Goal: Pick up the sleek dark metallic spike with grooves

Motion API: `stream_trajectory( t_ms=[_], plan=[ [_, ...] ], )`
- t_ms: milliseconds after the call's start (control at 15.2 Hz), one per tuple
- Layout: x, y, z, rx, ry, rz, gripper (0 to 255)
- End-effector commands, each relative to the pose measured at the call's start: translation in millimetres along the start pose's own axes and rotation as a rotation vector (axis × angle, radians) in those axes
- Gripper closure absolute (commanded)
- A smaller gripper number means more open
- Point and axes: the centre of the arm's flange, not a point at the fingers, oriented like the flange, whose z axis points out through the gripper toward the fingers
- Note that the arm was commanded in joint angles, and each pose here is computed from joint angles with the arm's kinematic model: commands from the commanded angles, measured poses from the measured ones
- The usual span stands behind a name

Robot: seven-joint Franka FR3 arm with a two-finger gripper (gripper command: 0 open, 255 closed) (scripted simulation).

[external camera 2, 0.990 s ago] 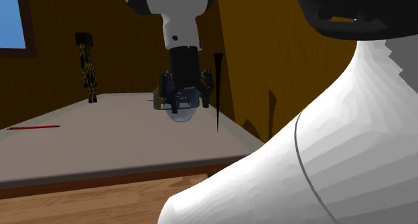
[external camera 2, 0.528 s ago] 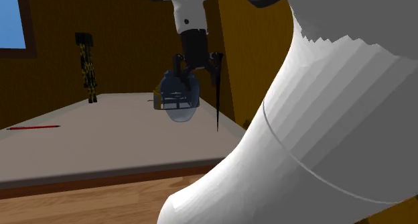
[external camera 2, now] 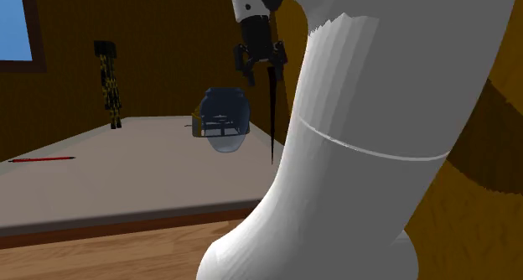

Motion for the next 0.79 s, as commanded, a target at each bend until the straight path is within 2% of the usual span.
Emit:
stream_trajectory(
  t_ms=[0,396,726],
  plan=[
    [8,16,-15,-0.015,0.0,-0.004,0],
    [37,64,-62,-0.058,0.002,-0.015,0],
    [40,60,-36,-0.058,0.002,-0.015,0]
  ],
)
